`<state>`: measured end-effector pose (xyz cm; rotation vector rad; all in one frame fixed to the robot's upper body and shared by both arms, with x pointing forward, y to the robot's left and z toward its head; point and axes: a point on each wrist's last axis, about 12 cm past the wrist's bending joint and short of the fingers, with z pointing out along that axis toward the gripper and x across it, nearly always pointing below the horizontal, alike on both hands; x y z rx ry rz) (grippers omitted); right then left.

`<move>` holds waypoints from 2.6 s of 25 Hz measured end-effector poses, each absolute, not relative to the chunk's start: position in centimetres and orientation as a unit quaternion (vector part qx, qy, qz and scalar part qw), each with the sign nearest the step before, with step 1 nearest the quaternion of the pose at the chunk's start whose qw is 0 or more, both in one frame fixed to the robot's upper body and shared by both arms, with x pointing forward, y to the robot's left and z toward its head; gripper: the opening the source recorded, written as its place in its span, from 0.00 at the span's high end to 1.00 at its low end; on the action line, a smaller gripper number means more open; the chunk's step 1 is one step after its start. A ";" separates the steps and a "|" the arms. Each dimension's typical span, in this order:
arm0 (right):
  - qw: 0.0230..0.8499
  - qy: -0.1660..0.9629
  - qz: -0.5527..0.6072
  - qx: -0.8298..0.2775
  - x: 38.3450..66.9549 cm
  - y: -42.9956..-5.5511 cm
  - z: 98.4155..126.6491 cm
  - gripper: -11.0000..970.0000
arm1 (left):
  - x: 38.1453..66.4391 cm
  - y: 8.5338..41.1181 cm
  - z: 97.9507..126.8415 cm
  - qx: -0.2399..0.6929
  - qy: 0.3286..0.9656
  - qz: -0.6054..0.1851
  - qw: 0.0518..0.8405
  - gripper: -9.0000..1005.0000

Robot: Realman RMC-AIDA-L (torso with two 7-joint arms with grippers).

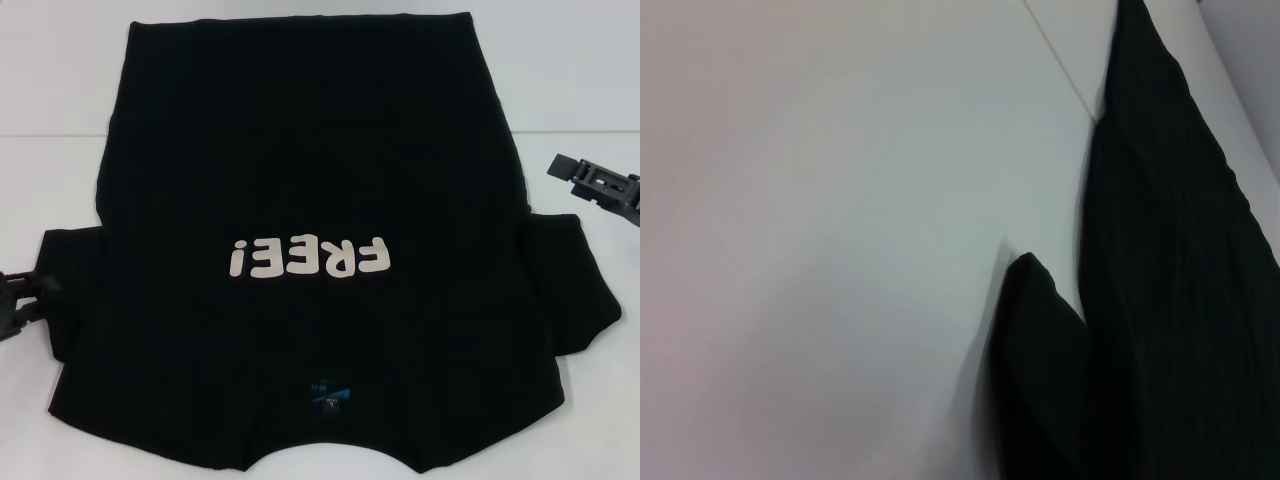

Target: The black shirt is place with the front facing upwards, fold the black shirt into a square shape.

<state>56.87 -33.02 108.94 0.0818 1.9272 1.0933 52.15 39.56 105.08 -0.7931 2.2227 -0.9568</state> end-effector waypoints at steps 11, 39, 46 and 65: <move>0.448 0.777 0.441 0.033 56.8 -33.2 109.0 0.13 | 52.4 39.5 104.9 -0.305 0.837 -0.352 0.287 0.81; 0.455 0.770 0.446 0.043 56.1 -34.0 108.9 0.15 | 52.4 44.3 108.1 -0.285 0.843 -0.315 0.330 0.96; 0.454 0.769 0.447 0.042 56.1 -33.9 108.9 0.15 | 53.0 44.8 108.9 -0.278 0.853 -0.299 0.325 0.96; 0.452 0.770 0.448 0.045 56.0 -33.9 108.8 0.16 | 56.9 36.3 110.8 -0.187 0.833 -0.438 0.282 0.97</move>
